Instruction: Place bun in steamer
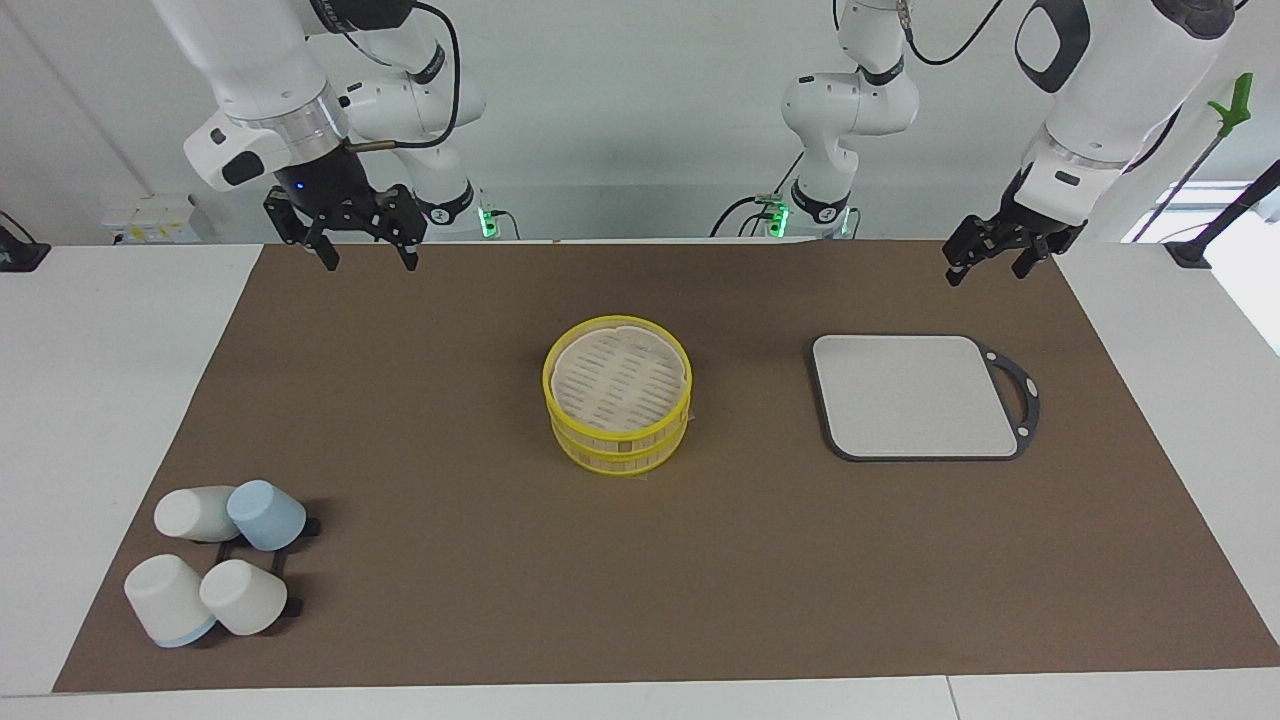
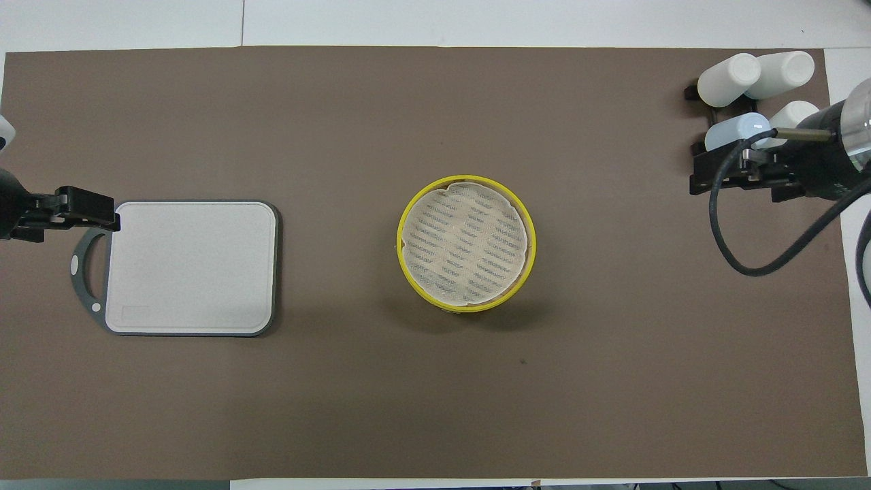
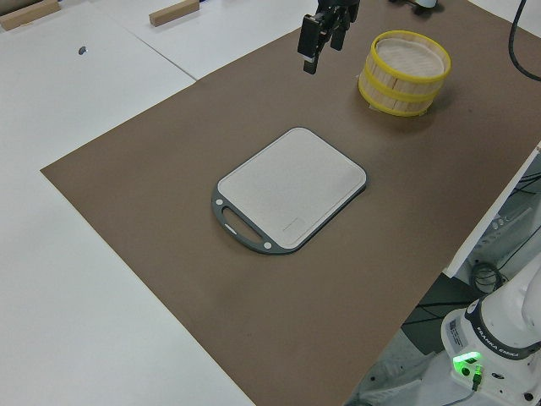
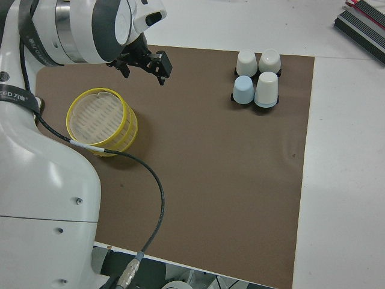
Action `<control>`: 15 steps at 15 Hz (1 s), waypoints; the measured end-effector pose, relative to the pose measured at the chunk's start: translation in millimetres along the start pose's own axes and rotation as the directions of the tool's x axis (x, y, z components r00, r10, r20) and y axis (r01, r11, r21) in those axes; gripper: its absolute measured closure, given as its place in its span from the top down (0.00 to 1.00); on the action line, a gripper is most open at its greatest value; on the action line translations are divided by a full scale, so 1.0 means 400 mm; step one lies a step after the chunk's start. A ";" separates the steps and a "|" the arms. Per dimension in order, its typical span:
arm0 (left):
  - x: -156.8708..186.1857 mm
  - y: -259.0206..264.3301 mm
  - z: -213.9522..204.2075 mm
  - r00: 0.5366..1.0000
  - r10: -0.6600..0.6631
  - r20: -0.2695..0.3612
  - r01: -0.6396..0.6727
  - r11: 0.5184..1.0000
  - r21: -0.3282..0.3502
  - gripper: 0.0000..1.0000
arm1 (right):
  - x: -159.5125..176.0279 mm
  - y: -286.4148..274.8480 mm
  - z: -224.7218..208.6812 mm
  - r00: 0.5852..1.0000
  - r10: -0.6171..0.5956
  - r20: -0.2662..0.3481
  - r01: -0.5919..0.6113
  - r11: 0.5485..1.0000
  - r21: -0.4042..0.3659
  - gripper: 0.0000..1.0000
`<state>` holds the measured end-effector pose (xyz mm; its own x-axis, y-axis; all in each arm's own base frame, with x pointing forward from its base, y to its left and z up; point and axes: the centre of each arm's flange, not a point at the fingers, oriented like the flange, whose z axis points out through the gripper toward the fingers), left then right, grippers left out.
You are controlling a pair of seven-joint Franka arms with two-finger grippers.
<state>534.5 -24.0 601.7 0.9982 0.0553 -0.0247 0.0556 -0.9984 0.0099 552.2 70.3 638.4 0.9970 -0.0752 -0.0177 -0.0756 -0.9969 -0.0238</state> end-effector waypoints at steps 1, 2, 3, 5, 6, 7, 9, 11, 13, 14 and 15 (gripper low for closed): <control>-0.002 0.000 -0.001 1.000 0.000 0.001 0.000 1.000 0.000 1.00 | -0.002 0.005 0.011 1.000 -0.025 0.005 0.025 0.999 -0.023 1.00; -0.002 0.000 -0.001 1.000 0.000 0.002 0.000 1.000 0.000 1.00 | 0.002 0.015 0.016 0.998 -0.056 0.002 0.056 0.998 -0.033 1.00; -0.002 0.000 -0.001 1.000 0.000 0.002 0.000 1.000 0.000 1.00 | 0.010 0.033 0.014 0.997 -0.076 -0.014 0.075 0.997 -0.034 1.00; -0.002 0.000 -0.001 1.000 0.000 0.004 0.000 1.000 0.000 1.00 | 0.019 0.070 0.010 0.996 -0.082 -0.025 0.081 0.996 -0.032 1.00; -0.003 0.000 -0.001 1.000 0.000 0.004 0.000 1.000 0.000 1.00 | 0.021 0.081 0.009 0.996 -0.080 -0.026 0.079 0.996 -0.032 1.00; -0.003 0.000 -0.001 1.000 0.000 0.004 0.000 1.000 0.000 1.00 | 0.021 0.084 0.007 0.997 -0.079 -0.028 0.078 0.996 -0.032 1.00; -0.003 0.000 -0.002 1.000 0.001 0.005 -0.001 1.000 0.000 1.00 | 0.020 0.080 -0.002 0.996 -0.081 -0.035 0.080 0.996 -0.032 1.00; -0.004 0.000 -0.002 1.000 0.001 0.006 -0.001 1.000 0.000 1.00 | 0.019 0.081 -0.008 0.996 -0.081 -0.036 0.080 0.996 -0.032 1.00; -0.006 0.000 -0.002 1.000 0.001 0.011 -0.001 1.000 0.000 1.00 | 0.017 0.092 -0.007 0.997 -0.073 -0.025 0.072 0.997 -0.032 1.00; -0.006 0.001 -0.003 1.000 0.002 0.012 -0.002 1.000 -0.001 1.00 | 0.018 0.102 -0.007 0.998 -0.066 -0.024 0.065 0.997 -0.032 1.00; -0.007 0.001 -0.003 1.000 0.002 0.013 -0.002 1.000 -0.001 1.00 | 0.019 0.109 -0.007 0.998 -0.060 -0.022 0.060 0.998 -0.032 1.00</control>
<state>531.9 -24.5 602.9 0.9979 0.0534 -0.0374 0.0538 -0.9985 0.0106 556.4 26.1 639.8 0.9999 -0.0155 0.0058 -0.0156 -0.9999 0.0071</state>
